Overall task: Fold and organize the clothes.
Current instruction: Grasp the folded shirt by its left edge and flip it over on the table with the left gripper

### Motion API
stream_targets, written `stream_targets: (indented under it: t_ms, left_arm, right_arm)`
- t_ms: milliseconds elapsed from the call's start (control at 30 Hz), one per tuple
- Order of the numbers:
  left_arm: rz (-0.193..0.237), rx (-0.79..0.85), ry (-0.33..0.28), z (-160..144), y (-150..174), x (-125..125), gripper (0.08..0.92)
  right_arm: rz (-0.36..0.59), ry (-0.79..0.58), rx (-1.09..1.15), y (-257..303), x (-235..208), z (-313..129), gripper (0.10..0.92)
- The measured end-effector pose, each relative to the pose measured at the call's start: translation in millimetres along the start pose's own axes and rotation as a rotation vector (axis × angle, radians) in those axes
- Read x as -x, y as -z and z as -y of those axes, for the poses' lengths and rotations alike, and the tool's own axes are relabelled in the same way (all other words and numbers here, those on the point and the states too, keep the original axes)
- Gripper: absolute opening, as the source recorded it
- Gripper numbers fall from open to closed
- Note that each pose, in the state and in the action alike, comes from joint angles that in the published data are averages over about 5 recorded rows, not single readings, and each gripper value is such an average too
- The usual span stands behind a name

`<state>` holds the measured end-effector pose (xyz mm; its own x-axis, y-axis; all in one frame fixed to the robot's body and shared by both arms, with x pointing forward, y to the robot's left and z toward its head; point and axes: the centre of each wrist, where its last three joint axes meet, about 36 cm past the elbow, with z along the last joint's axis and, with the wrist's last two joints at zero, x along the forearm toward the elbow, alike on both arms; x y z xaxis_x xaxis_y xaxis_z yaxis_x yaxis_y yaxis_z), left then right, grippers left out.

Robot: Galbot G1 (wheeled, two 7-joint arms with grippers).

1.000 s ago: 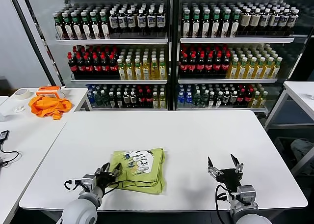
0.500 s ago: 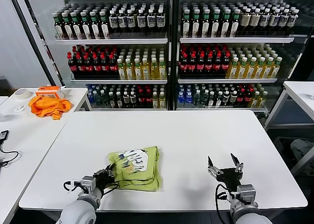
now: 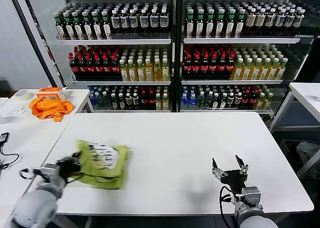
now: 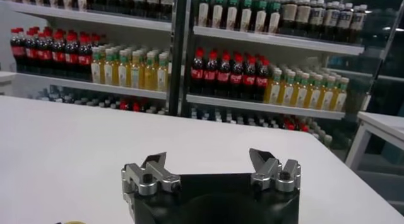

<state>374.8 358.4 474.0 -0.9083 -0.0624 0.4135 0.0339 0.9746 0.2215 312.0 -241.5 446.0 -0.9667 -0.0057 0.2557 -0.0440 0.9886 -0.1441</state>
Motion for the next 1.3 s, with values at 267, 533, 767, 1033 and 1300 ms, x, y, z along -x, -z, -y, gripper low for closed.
stream_targets:
  t_ms: [267,533,767,1033,1300]
  left_arm:
    - [0.078,-0.058,-0.123,19.3,32.8,-15.6,0.104]
    - [0.096,-0.010,-0.175,19.6,42.6,-16.0,0.104]
    - [0.078,0.155,-0.057,-38.5,52.9,-19.2,0.104]
    - [0.079,0.270,-0.005,-56.7,61.0,-31.3,0.104]
    - [0.062,0.212,-0.155,22.5,21.1,-31.6,0.104]
  right_arm:
    - [-0.005,-0.005,-0.016,2.0,-4.5,4.0,0.823]
    - [-0.003,-0.011,-0.013,2.1,-2.4,5.1,0.823]
    - [-0.004,-0.005,-0.016,0.0,1.0,5.9,0.823]
    - [-0.003,-0.002,-0.008,-0.6,0.7,3.7,0.823]
    - [-0.002,-0.002,-0.011,-0.4,-2.1,3.4,0.823]
